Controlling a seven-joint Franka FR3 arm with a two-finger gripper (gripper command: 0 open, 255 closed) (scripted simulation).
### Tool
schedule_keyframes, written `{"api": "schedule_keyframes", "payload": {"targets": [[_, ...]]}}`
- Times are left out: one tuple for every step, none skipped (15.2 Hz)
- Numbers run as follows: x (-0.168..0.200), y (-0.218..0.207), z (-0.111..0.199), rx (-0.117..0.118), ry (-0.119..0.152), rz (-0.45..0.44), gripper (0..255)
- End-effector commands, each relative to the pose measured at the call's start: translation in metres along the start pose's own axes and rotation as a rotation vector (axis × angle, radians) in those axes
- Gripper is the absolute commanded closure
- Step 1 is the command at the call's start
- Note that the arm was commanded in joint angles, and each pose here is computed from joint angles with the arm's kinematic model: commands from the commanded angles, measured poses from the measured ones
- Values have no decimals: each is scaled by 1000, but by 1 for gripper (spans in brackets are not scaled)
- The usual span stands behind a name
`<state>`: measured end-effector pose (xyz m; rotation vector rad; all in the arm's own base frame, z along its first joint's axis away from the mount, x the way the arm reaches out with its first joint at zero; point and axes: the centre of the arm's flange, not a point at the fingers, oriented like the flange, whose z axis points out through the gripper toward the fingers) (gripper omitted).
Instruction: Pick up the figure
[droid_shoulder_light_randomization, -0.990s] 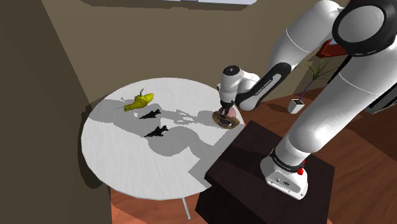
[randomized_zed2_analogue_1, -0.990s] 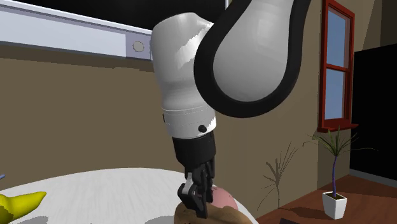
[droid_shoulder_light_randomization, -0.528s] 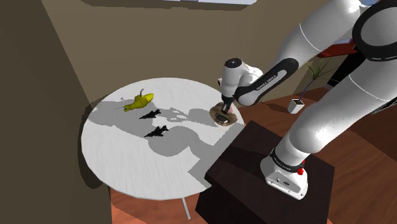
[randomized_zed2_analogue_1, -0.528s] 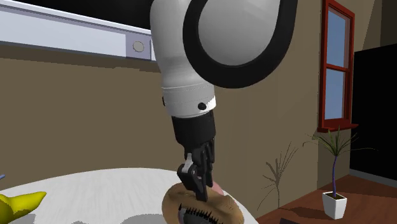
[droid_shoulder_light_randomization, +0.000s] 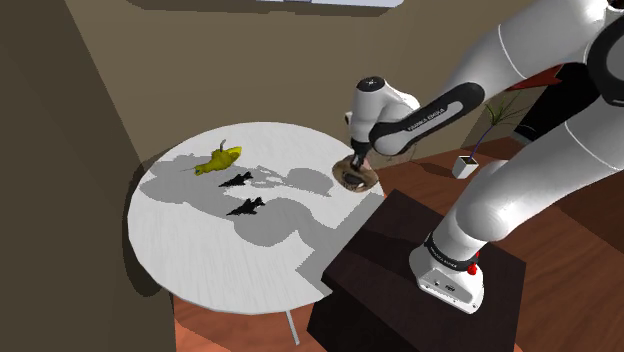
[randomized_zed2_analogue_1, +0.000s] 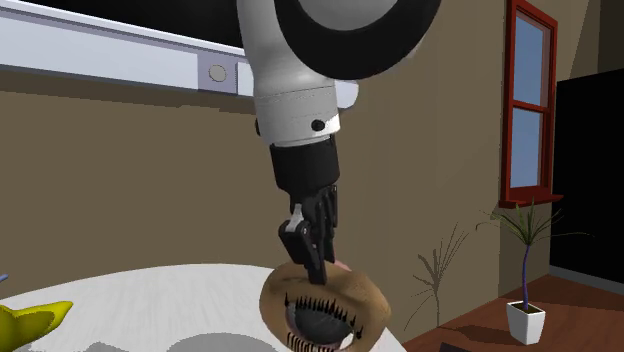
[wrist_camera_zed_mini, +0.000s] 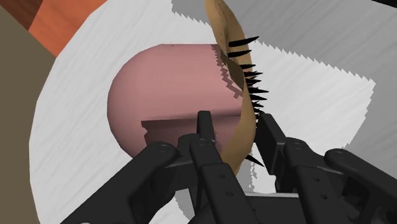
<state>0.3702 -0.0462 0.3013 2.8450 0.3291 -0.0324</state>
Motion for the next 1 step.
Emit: {"api": "schedule_keyframes", "payload": {"targets": [[0,1,-3,0,1,0,255]]}}
